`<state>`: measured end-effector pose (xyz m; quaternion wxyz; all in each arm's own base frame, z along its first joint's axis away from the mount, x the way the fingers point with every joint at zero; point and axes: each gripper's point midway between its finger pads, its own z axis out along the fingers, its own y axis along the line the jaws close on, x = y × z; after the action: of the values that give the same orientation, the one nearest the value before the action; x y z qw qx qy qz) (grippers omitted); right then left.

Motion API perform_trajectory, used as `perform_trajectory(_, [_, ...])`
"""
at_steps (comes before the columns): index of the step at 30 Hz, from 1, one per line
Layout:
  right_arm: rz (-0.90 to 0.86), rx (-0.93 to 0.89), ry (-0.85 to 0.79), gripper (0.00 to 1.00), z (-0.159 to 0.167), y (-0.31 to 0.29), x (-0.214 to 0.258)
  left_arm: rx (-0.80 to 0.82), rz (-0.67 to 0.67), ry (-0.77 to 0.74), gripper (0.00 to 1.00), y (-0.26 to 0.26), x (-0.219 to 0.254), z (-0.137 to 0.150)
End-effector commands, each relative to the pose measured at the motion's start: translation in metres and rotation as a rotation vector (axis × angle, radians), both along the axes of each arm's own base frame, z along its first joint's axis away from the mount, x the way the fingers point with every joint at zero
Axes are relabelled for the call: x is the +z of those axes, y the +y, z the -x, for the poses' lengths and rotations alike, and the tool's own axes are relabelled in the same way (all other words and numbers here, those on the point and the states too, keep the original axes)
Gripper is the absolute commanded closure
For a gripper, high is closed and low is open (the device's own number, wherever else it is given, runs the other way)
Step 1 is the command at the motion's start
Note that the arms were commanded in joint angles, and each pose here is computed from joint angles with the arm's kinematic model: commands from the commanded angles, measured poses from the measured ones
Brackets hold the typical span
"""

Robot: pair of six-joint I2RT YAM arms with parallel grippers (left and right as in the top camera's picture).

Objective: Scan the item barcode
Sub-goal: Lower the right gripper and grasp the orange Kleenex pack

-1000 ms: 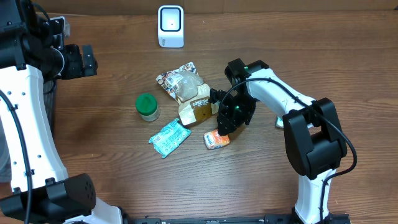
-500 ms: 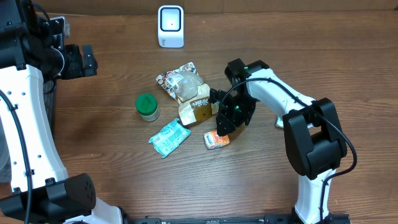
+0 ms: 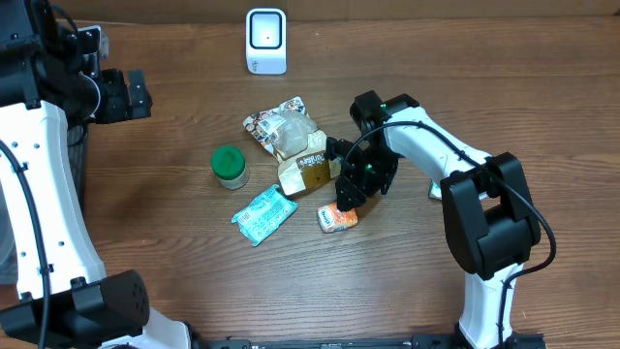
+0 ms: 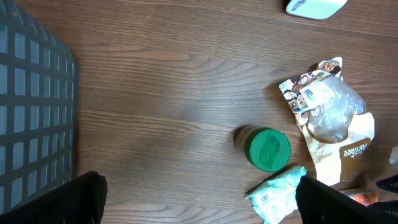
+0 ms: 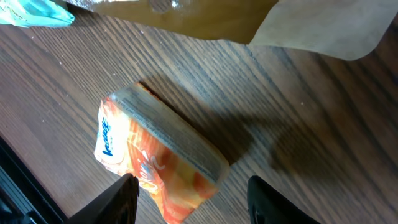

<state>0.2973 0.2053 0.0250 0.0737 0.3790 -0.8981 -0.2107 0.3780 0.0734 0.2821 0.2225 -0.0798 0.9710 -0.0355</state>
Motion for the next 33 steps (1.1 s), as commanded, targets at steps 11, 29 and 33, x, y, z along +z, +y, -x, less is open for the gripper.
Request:
perform_trajectory(11, [-0.048,0.001,-0.028,0.46,-0.0065,0.0076,-0.0029,-0.024,0.001,0.001,0.0,-0.0015,-0.0015,-0.0002])
perform_trajectory(29, [-0.052,0.001,-0.03,0.46,-0.0071,0.0085,-0.0029,-0.024,0.001,0.001,0.0,-0.0015,-0.0015,-0.0002])
perform_trajectory(33, [-0.052,0.001,-0.03,0.46,-0.0071,0.0085,-0.0029,-0.024,0.001,0.001,0.0,-0.0015,-0.0015,-0.0002])
